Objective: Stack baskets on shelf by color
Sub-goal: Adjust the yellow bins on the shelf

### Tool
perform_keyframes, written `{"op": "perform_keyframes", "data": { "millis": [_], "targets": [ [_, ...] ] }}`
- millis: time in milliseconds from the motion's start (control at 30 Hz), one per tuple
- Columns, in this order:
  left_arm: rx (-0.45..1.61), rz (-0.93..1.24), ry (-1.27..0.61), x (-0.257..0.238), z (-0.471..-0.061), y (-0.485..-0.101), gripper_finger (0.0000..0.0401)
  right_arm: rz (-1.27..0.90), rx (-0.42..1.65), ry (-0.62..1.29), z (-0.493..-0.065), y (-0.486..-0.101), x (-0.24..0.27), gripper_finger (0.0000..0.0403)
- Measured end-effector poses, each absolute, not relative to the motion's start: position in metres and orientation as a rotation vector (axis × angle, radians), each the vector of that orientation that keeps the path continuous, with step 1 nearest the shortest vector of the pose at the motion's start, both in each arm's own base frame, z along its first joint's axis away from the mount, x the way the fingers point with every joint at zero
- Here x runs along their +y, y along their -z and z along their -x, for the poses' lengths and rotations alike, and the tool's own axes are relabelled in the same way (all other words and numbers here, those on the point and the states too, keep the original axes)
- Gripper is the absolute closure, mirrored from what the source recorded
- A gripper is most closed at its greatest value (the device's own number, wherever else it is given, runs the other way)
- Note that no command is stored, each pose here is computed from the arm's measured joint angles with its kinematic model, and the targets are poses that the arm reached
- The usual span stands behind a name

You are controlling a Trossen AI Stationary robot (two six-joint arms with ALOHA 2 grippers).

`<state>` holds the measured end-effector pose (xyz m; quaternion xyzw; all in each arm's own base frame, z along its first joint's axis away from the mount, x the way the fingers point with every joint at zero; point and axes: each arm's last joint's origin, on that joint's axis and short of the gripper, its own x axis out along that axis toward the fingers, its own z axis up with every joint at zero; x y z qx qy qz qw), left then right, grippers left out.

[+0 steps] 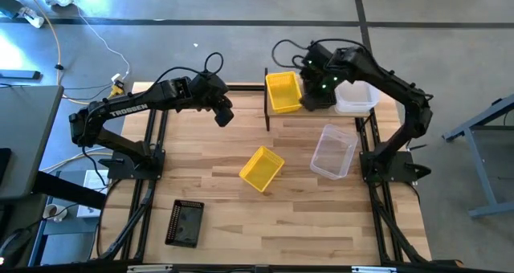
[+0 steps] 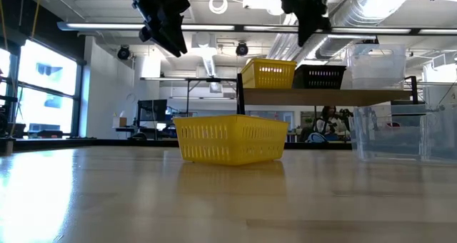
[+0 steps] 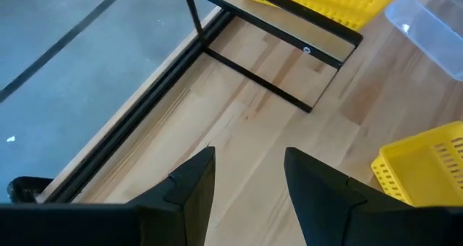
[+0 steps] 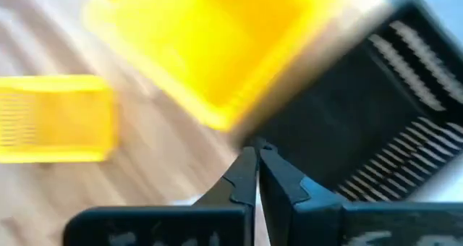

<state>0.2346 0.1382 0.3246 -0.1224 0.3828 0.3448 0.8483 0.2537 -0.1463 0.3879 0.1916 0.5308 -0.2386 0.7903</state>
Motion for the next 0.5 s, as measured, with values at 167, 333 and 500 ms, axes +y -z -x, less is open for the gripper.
{"op": "perform_keyframes", "data": {
  "millis": [167,333,500],
  "targets": [
    [0.811,0.217,-0.808,0.14,-0.233,-0.325,0.0245,-0.39,1.035,0.396,-0.275,-0.392,-0.126,0.0399],
    [0.827,0.141,-0.91,0.144,-0.23,-0.326,0.0245,-0.335,0.963,0.307,-0.296,-0.389,-0.105,0.0399],
    [0.856,0.099,-0.922,0.152,-0.225,-0.326,0.0245,-0.315,0.939,0.274,-0.315,-0.381,-0.092,0.0399]
  ]
}}
